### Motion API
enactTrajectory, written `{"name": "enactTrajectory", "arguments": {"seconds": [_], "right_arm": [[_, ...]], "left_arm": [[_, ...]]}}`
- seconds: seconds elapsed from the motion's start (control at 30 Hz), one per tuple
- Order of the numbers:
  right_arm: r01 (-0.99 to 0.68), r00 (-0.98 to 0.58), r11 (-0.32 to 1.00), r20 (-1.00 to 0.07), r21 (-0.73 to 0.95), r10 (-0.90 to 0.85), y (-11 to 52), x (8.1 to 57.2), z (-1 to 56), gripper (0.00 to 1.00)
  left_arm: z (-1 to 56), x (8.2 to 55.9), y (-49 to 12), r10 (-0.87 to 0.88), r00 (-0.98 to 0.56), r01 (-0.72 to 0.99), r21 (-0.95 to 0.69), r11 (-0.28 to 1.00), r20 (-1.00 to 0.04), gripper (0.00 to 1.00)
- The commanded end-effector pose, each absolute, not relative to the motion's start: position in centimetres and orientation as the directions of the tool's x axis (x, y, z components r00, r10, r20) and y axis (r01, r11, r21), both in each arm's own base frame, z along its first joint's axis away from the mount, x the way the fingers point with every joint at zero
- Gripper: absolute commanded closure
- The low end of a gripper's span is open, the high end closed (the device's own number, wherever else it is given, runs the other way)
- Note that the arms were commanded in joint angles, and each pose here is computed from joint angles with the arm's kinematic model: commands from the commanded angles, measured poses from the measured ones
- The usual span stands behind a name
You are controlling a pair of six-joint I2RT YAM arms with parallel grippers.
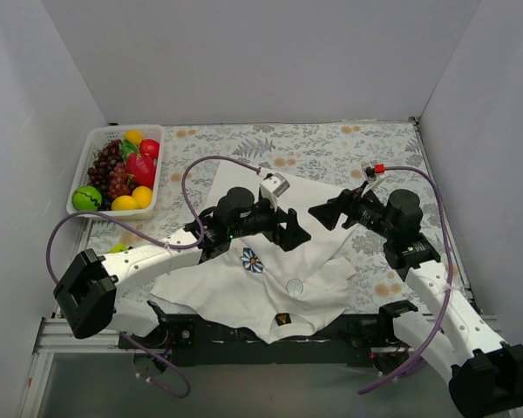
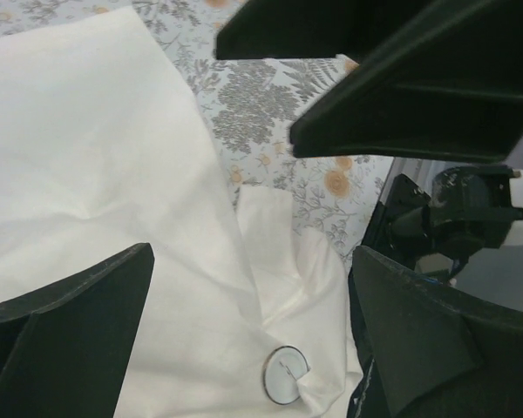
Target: Pin the brooch onto the clothing
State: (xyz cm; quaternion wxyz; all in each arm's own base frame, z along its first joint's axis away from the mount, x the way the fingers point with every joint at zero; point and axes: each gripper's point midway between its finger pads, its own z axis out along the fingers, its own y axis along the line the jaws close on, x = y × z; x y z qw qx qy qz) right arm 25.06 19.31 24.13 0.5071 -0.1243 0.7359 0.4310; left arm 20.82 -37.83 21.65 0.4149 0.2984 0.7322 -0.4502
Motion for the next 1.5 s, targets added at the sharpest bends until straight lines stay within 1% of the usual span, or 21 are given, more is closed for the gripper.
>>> {"name": "enactTrajectory", "arguments": {"seconds": [0.0, 0.1, 0.13, 0.2, 0.27, 0.4, 0.47, 0.57, 0.73, 0.8, 0.83, 0.9, 0.93, 1.0, 1.03, 1.07, 1.1, 1.17, 1.37, 1.43, 1.47], "right_arm": [[-0.597, -0.416, 0.653, -0.876, 0.466, 0.245, 18.5, 26.3, 24.9, 0.05], [-0.541, -0.433, 0.700, -0.868, 0.466, 0.243, 17.8, 27.2, 23.7, 0.05], [-0.509, -0.441, 0.724, -0.863, 0.466, 0.245, 17.5, 27.8, 23.0, 0.05], [-0.480, -0.456, 0.745, -0.857, 0.463, 0.239, 17.2, 28.3, 22.7, 0.05], [-0.432, -0.491, 0.776, -0.842, 0.460, 0.226, 16.7, 29.0, 21.4, 0.05], [-0.346, -0.534, 0.827, -0.818, 0.443, 0.214, 15.8, 30.3, 20.1, 0.05], [-0.295, -0.551, 0.860, -0.809, 0.417, 0.204, 15.0, 31.1, 19.0, 0.05], [-0.226, -0.574, 0.894, -0.794, 0.388, 0.199, 13.8, 31.9, 17.8, 0.05], [-0.112, -0.633, 0.921, -0.741, 0.373, 0.224, 11.4, 33.1, 14.9, 0.06], [-0.033, -0.646, 0.921, -0.711, 0.389, 0.277, 9.5, 33.6, 13.9, 0.09], [-0.005, -0.674, 0.920, -0.681, 0.392, 0.287, 9.0, 33.6, 12.7, 0.09], [0.062, -0.684, 0.917, -0.653, 0.393, 0.326, 7.2, 34.0, 11.7, 0.11], [0.085, -0.700, 0.914, -0.629, 0.396, 0.337, 6.8, 34.0, 10.7, 0.11], [0.135, -0.702, 0.909, -0.609, 0.395, 0.369, 5.5, 34.2, 9.7, 0.11], [0.152, -0.711, 0.904, -0.591, 0.400, 0.381, 5.3, 34.3, 9.1, 0.11], [0.158, -0.715, 0.902, -0.584, 0.401, 0.385, 5.3, 34.4, 8.7, 0.11], [0.161, -0.716, 0.902, -0.582, 0.400, 0.386, 5.2, 34.6, 8.6, 0.12], [0.174, -0.735, 0.903, -0.558, 0.393, 0.385, 5.2, 34.8, 7.6, 0.12], [0.196, -0.760, 0.908, -0.528, 0.371, 0.380, 5.0, 35.7, 6.0, 0.13], [0.197, -0.767, 0.908, -0.519, 0.369, 0.377, 5.1, 36.0, 5.6, 0.13], [0.199, -0.769, 0.910, -0.518, 0.363, 0.374, 5.0, 36.1, 5.4, 0.16]], "left_arm": [[22.8, 24.3, -36.6, -0.022, -0.526, 0.734, -0.468, 0.492, -0.850, 0.02], [22.7, 26.8, -35.8, -0.047, -0.553, 0.686, -0.487, 0.541, -0.832, 0.02], [21.4, 28.0, -35.2, -0.037, -0.580, 0.652, -0.492, 0.577, -0.813, 0.02], [21.8, 29.9, -34.9, -0.058, -0.588, 0.618, -0.495, 0.611, -0.807, 0.02], [20.4, 31.7, -33.9, -0.063, -0.630, 0.559, -0.508, 0.655, -0.774, 0.02], [21.4, 35.6, -32.0, -0.151, -0.644, 0.466, -0.541, 0.700, -0.750, 0.02], [21.0, 37.8, -30.1, -0.201, -0.649, 0.400, -0.554, 0.730, -0.734, 0.02], [21.1, 40.8, -27.1, -0.290, -0.658, 0.292, -0.591, 0.752, -0.695, 0.02], [18.5, 45.9, -20.8, -0.464, -0.681, 0.023, -0.650, 0.760, -0.566, 0.02], [17.4, 47.4, -18.6, -0.515, -0.658, -0.074, -0.633, 0.770, -0.550, 0.02], [15.7, 47.9, -17.2, -0.535, -0.660, -0.144, -0.610, 0.779, -0.527, 0.02], [15.7, 49.4, -15.7, -0.548, -0.630, -0.185, -0.579, 0.794, -0.550, 0.02], [13.9, 49.7, -15.1, -0.544, -0.646, -0.225, -0.547, 0.806, -0.536, 0.02], [13.9, 51.3, -14.4, -0.531, -0.636, -0.238, -0.512, 0.825, -0.560, 0.02], [13.0, 51.3, -14.0, -0.519, -0.657, -0.261, -0.481, 0.837, -0.547, 0.02], [10.5, 51.6, -13.9, -0.499, -0.690, -0.281, -0.441, 0.853, -0.524, 0.02], [11.5, 52.8, -14.0, -0.494, -0.683, -0.269, -0.444, 0.855, -0.538, 0.02], [8.5, 53.0, -13.4, -0.479, -0.723, -0.300, -0.397, 0.867, -0.499, 0.02], [6.7, 54.3, -13.0, -0.461, -0.731, -0.293, -0.379, 0.878, -0.503, 0.02], [6.0, 54.5, -12.5, -0.452, -0.726, -0.302, -0.351, 0.887, -0.518, 0.05], [5.7, 54.5, -12.5, -0.447, -0.732, -0.297, -0.350, 0.888, -0.514, 0.06]]}}
